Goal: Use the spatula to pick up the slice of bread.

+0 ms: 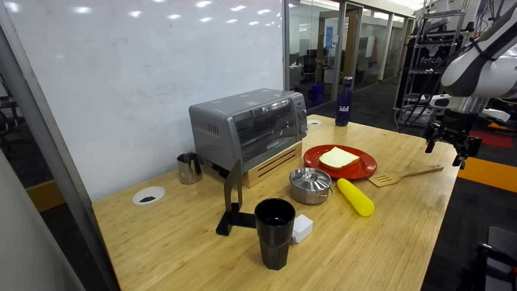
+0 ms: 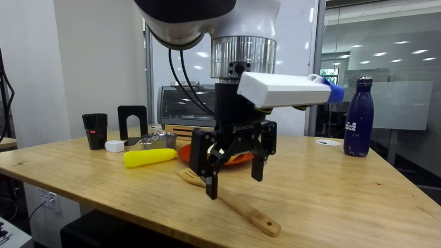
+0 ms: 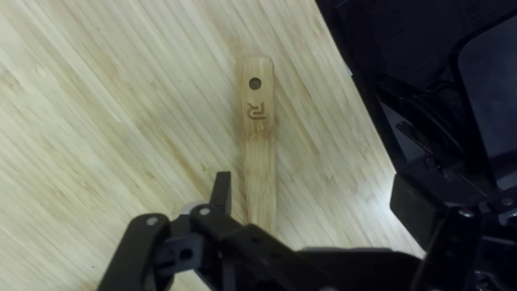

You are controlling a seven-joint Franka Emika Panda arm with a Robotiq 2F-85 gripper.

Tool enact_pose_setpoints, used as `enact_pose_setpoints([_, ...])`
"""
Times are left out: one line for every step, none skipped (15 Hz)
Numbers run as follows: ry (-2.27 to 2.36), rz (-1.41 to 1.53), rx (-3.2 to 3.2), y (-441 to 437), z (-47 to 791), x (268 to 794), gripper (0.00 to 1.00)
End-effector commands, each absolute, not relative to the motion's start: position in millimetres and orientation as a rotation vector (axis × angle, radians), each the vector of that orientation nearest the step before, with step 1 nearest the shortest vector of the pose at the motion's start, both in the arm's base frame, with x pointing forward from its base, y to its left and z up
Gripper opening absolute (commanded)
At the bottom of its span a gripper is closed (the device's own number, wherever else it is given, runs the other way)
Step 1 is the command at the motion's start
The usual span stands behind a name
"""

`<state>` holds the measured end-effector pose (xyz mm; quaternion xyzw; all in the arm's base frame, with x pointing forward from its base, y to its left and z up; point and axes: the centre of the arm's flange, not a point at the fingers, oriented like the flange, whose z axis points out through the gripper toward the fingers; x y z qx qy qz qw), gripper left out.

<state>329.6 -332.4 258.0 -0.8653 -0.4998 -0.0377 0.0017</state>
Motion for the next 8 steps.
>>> enact_pose_setpoints([-1.595, -0.168, -2.71, -355, 235, 325, 1.0])
enact_pose_setpoints([-1.596, -0.175, -2.712, -357, 232, 324, 1.0])
enact_pose_setpoints([-1.604, -0.186, -2.709, -360, 228, 323, 1.0])
enact_pose_setpoints([-1.608, -0.19, -2.705, -362, 225, 324, 1.0])
enact_pose_setpoints([-1.614, -0.195, -2.697, -365, 222, 325, 1.0])
enact_pose_setpoints([-1.617, -0.197, -2.692, -367, 220, 327, 1.0])
enact_pose_setpoints([-1.618, -0.2, -2.683, -370, 217, 330, 1.0])
enact_pose_setpoints([-1.627, -0.201, -2.678, -373, 217, 333, 1.0])
